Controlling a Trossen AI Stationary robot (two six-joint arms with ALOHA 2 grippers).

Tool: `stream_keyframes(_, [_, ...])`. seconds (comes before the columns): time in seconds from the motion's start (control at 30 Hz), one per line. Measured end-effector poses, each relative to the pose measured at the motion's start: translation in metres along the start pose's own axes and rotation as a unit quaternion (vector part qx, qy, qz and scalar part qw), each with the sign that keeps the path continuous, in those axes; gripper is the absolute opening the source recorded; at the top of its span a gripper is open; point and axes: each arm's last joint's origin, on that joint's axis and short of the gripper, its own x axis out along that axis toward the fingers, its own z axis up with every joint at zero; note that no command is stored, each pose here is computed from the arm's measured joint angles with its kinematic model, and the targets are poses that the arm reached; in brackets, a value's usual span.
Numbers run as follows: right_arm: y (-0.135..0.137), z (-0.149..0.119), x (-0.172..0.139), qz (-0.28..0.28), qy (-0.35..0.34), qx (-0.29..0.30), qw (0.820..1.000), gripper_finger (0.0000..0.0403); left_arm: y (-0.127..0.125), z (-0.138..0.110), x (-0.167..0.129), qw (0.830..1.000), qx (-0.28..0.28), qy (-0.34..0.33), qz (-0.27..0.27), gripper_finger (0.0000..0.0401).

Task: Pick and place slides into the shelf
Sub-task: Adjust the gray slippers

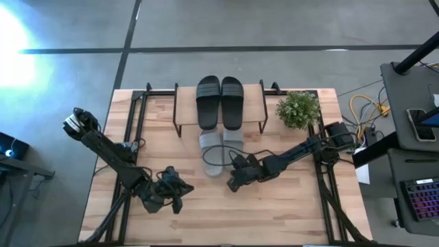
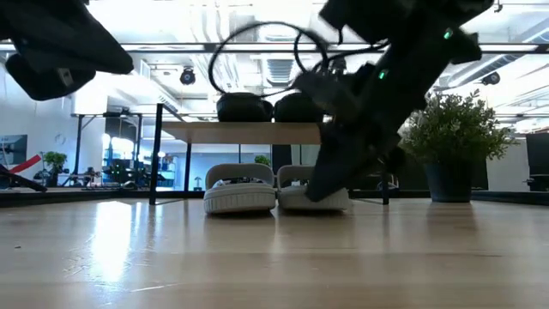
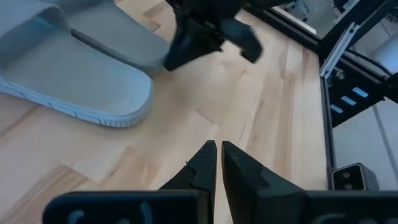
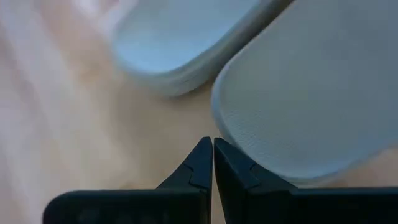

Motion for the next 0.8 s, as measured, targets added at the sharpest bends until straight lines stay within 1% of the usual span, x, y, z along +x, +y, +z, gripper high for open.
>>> stream_keyframes(0.07, [-0.008, 0.003, 0.001, -0.028, -0.004, 0.003, 1.000, 0.0009, 0.000, 0.000, 0.000, 1.000, 0.000, 0.000, 0.000, 0.0010])
stream_keyframes(0.1, [-0.010, 0.006, 0.002, -0.033, -0.005, 0.004, 0.999, 0.0009, 0.000, 0.000, 0.000, 1.000, 0.000, 0.000, 0.000, 0.0010])
stream_keyframes(0.33, [-0.016, 0.024, 0.006, -0.029, -0.009, -0.006, 1.000, 0.0009, 0.000, 0.000, 0.000, 1.000, 0.001, 0.001, 0.001, 0.0010])
stream_keyframes(0.57, [-0.007, 0.042, 0.002, 0.009, 0.003, -0.024, 1.000, 0.0009, 0.001, -0.001, 0.000, 1.000, 0.002, 0.001, 0.002, 0.0010])
stream_keyframes(0.67, [0.003, 0.042, -0.006, 0.023, 0.014, -0.038, 0.999, 0.0009, 0.001, -0.001, 0.001, 1.000, 0.000, 0.002, 0.002, 0.0010])
stream_keyframes(0.8, [0.012, 0.034, -0.014, 0.017, 0.033, -0.058, 0.998, 0.0009, 0.002, -0.002, 0.002, 1.000, -0.004, 0.001, 0.000, 0.0010])
